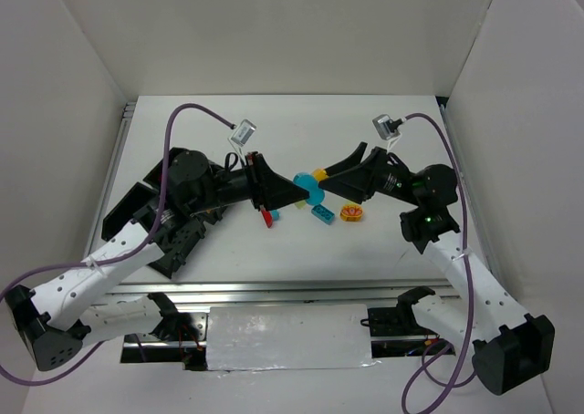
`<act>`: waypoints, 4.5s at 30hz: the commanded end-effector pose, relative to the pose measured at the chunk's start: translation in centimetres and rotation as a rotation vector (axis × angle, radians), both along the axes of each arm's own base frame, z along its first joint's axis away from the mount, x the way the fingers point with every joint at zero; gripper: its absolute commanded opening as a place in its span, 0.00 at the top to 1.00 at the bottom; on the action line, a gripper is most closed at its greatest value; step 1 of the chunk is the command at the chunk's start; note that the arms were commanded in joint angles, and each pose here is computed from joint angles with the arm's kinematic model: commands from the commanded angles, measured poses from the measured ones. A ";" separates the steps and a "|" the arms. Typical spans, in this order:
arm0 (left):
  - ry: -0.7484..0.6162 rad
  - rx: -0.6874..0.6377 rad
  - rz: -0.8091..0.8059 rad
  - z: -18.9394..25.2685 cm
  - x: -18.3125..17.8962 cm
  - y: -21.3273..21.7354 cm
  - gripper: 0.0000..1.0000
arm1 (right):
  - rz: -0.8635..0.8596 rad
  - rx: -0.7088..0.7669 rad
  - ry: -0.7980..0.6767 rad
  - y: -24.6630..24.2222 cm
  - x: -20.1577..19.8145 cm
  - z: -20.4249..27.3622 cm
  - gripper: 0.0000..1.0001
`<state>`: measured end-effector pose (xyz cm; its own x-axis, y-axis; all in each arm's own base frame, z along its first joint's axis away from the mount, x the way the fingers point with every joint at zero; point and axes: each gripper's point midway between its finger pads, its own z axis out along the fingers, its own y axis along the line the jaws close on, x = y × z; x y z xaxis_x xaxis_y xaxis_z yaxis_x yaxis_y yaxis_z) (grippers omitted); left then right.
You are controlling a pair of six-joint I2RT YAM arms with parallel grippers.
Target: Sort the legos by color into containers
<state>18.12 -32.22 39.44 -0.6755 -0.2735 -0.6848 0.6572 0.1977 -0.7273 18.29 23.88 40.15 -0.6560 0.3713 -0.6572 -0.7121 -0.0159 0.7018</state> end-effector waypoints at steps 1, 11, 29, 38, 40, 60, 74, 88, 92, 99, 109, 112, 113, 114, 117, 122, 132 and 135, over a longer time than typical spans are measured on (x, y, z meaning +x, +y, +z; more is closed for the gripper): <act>-0.065 -0.024 -0.025 1.2 -1.0 0.7 1.00 | -0.026 -0.006 -0.084 -0.7 -0.4 1.1 0.05; -0.067 -0.036 -0.048 1.2 -1.3 0.6 1.00 | 0.057 0.030 -0.088 -0.3 -0.9 1.2 0.45; -0.113 0.038 -0.006 1.3 -0.7 1.9 1.00 | -0.153 -0.096 -0.096 -3.3 4.0 -1.8 1.00; -0.066 0.217 0.278 0.7 2.2 6.4 1.00 | -0.511 -0.190 0.335 -4.6 15.1 -9.1 1.00; -0.046 0.240 0.430 2.7 2.8 9.2 1.00 | -0.601 -0.235 0.458 -2.8 17.4 -11.3 1.00; 0.146 0.301 0.789 0.5 0.9 18.5 1.00 | -0.376 -0.452 0.604 23.4 21.1 -21.1 0.97; 0.037 0.295 0.639 1.3 -0.5 16.8 1.00 | -0.201 -0.455 0.480 27.7 20.8 -18.2 0.09; -0.191 0.097 0.207 5.3 -4.8 10.6 1.00 | 0.369 -0.020 0.130 9.4 8.4 -4.2 0.00; -0.197 0.084 0.101 5.5 -4.8 8.4 1.00 | 0.440 -0.021 -0.064 5.8 1.6 -1.5 0.00; -0.198 0.046 -0.016 6.2 -4.8 6.1 1.00 | 0.456 -0.045 -0.238 3.2 -3.8 1.1 0.05; -0.199 -0.032 -0.082 7.0 -5.2 5.0 1.00 | 0.153 -0.235 -0.208 5.2 -1.2 0.6 0.10; -0.191 -0.033 -0.103 6.7 -5.3 4.7 1.00 | 0.239 -0.167 -0.206 5.5 -2.6 1.7 0.11; -0.188 -0.032 -0.103 6.6 -5.2 4.7 1.00 | 0.257 -0.147 -0.216 5.5 -2.9 2.2 0.12; -0.184 -0.030 -0.111 6.4 -5.2 4.6 1.00 | 0.284 -0.136 -0.223 5.5 -3.4 2.4 0.13; -0.173 -0.027 -0.104 6.0 -5.0 4.5 1.00 | 0.304 -0.096 -0.256 5.3 -4.2 3.4 0.18; -0.166 -0.022 -0.084 5.9 -4.8 4.6 1.00 | 0.374 -0.057 -0.242 5.1 -5.3 3.7 0.23; -0.145 0.037 -0.033 4.4 -3.4 4.5 1.00 | 0.452 -0.010 -0.236 6.5 -7.0 4.4 0.32; -0.134 0.076 0.011 3.5 -2.8 4.9 1.00 | 0.463 -0.009 -0.230 6.4 -7.2 4.3 0.33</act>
